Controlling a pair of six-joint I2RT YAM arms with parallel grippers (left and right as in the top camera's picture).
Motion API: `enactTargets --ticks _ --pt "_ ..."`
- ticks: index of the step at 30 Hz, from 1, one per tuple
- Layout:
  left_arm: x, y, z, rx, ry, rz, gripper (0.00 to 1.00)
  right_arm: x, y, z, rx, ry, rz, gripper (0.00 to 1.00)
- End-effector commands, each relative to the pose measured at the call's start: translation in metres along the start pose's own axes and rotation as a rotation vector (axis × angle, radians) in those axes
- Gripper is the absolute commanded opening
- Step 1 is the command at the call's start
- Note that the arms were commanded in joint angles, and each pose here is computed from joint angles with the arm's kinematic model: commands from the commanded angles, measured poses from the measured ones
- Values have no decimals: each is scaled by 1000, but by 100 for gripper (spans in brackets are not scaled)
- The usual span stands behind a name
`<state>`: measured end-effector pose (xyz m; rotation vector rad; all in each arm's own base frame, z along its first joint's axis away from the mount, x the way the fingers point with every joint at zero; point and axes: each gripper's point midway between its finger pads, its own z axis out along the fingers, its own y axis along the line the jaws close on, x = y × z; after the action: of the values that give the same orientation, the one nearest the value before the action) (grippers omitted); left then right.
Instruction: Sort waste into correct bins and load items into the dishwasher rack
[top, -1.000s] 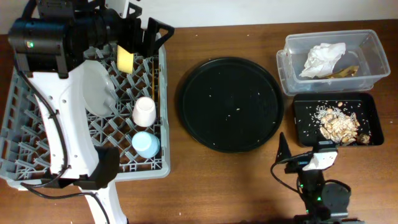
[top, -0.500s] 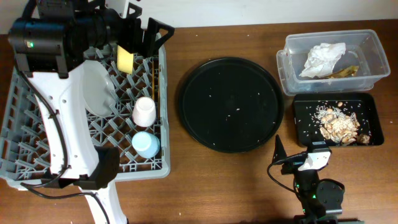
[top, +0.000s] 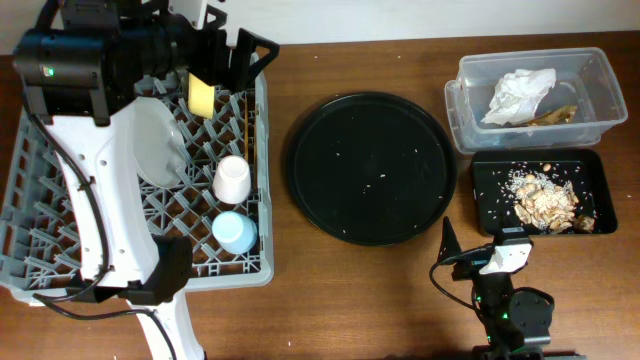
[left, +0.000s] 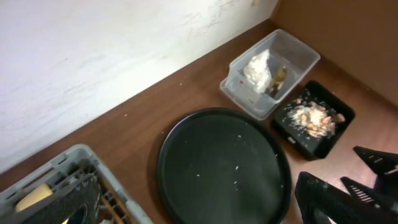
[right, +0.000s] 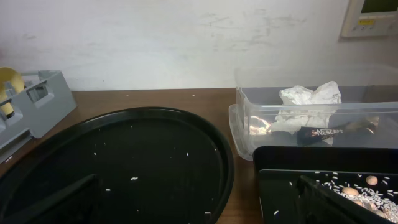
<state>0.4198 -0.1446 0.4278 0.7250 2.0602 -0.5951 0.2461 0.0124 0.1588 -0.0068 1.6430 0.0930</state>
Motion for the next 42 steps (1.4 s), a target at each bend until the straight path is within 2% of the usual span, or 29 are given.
enactTargets --ticks 1,3,6,10,15,19,21,23,26,28,32,38,42 --pt "4 11 -4 -83 30 92 99 2 1 0 -1 4 6 98" --pt "-1 6 -5 -85 18 237 99 2 1 0 -1 4 6 98" --pt "-2 6 -3 -101 -24 277 99 2 1 0 -1 4 6 98" --pt "33 12 0 -160 -119 329 99 2 1 0 -1 4 6 98" --pt "114 10 -4 -245 -200 365 99 2 1 0 -1 4 6 98" --pt "200 2 -16 -336 -252 364 99 2 1 0 -1 4 6 98" --pt "239 -3 -22 -385 -291 337 99 2 1 0 -1 4 6 98" --pt "272 -2 -26 -450 -313 228 99 2 1 0 -1 4 6 98" --pt "302 6 -33 -563 -395 116 99 2 1 0 -1 4 6 98" --pt "308 7 -37 -609 -458 146 99 2 1 0 -1 4 6 98" --pt "327 13 -37 -677 -487 148 99 2 1 0 -1 4 6 98" --pt "356 26 -39 -765 -397 76 99 2 1 0 -1 4 6 98" --pt "344 22 -48 -777 -454 105 99 2 1 0 -1 4 6 98"
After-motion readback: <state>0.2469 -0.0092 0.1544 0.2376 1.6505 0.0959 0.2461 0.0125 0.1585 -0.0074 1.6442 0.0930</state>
